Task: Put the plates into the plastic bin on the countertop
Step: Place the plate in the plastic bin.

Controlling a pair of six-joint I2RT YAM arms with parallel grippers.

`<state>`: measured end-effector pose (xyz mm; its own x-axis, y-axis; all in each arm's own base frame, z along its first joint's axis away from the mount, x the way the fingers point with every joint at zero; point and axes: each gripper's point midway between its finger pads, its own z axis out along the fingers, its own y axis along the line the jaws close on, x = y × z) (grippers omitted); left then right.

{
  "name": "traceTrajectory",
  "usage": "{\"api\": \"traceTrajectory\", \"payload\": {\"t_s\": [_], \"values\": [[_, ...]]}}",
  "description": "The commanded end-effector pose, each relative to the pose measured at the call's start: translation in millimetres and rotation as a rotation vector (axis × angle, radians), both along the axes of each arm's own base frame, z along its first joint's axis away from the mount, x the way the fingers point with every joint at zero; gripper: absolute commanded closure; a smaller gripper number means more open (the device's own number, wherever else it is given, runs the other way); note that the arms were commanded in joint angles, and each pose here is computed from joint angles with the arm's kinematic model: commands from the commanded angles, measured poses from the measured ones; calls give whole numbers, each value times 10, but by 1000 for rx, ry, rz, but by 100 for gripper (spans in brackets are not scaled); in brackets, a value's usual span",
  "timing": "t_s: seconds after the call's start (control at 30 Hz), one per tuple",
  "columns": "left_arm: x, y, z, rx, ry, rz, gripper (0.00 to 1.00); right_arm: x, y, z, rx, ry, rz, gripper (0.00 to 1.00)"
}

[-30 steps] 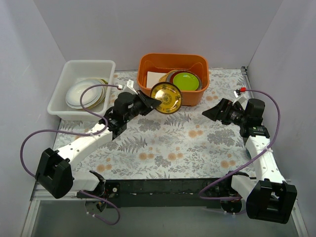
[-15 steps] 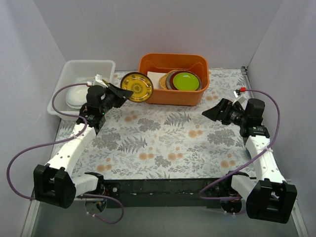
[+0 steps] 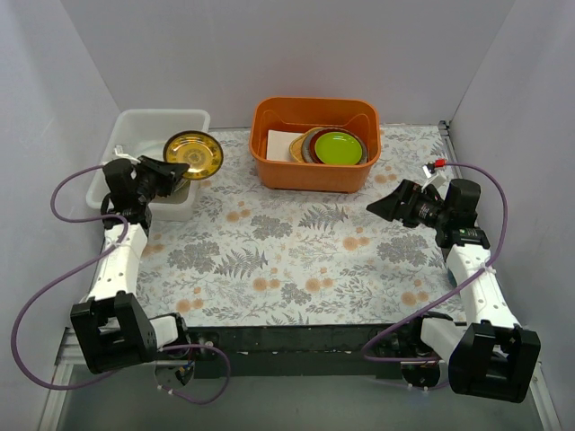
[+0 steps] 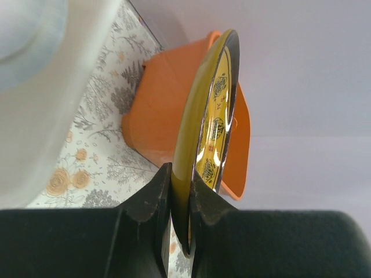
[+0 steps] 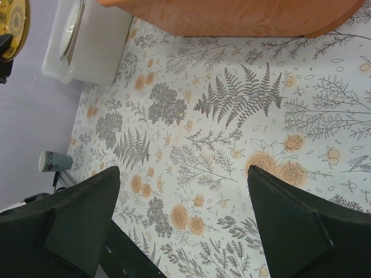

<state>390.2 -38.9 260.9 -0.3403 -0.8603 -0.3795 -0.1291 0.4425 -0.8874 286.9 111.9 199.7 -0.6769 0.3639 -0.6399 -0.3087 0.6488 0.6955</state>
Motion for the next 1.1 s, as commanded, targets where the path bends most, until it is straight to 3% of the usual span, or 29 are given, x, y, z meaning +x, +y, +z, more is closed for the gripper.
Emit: {"api": "traceTrajectory", "payload": {"t_s": [0.0,0.3,0.57,1.07], "values": [[45,205,69,-31,-22,-11,100,56,8,132,-11,-58,21,2],[166,732,25,-44,5,89,100,64,2,40,-21,-41,28,2],[232,1122,-369,-200,116,125,100,79,-9,-37,-26,-27,23,2],[510,1592,-623,-214,186,189,100,86,27,-118,3,-3,43,2]]}}
